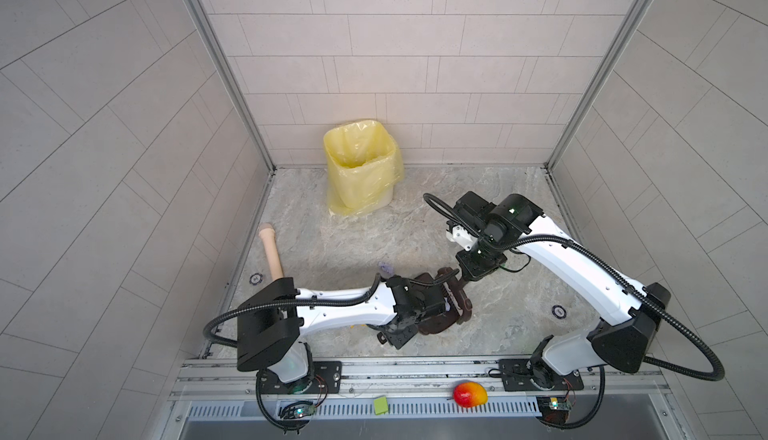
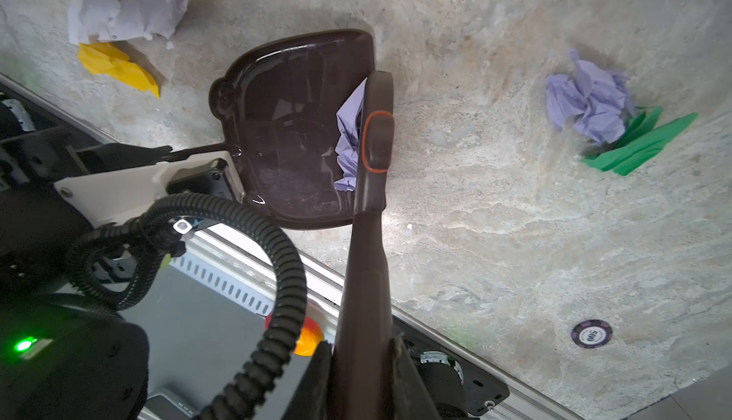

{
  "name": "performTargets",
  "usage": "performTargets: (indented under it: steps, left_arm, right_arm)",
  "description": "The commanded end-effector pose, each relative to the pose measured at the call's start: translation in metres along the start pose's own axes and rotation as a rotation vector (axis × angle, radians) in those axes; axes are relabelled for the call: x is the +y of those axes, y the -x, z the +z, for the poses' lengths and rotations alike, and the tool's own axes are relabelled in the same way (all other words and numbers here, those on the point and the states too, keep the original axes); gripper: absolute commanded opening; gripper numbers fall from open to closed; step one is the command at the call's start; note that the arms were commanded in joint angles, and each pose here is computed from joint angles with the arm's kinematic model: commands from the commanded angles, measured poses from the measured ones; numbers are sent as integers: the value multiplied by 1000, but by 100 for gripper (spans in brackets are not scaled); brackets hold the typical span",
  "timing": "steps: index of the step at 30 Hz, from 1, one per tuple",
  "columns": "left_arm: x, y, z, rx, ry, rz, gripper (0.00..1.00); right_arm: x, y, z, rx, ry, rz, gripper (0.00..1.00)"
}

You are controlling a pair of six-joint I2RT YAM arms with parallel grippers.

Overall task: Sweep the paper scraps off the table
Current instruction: 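Sweep the purple scrap into the dustpan with the right gripper's brush, then lift the dustpan to the yellow bin with the left gripper while right brush withdraws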

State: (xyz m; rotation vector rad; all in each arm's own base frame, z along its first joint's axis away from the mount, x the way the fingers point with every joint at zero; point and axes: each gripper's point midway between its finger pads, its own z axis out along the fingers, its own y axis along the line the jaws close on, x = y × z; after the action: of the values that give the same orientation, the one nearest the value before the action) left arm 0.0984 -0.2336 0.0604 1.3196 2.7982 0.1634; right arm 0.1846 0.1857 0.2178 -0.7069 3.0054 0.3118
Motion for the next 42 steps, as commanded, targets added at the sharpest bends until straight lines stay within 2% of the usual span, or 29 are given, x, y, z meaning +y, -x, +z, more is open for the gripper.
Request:
performTargets:
  steps: [1, 8, 14, 25, 33, 42]
  left_arm:
    - [4, 4, -2, -23, 21, -7, 0]
    - [4, 6, -2, -26, 24, -1, 0]
    - [7, 7, -6, -39, 34, -3, 0]
    - [20, 17, -28, -155, 71, -21, 0]
    - [41, 14, -56, -189, 155, -70, 0]
    - [80, 13, -104, -190, 209, -182, 0]
  right_arm:
    - [20, -5, -15, -38, 97, -18, 0]
    - [28, -7, -21, -61, 139, -9, 0]
    - [8, -12, -30, -67, 63, 13, 0]
    - [-37, -13, -68, -254, 3, 126, 0]
    - [-69, -22, -80, -328, -66, 221, 0]
    - [-81, -33, -67, -346, -40, 269, 0]
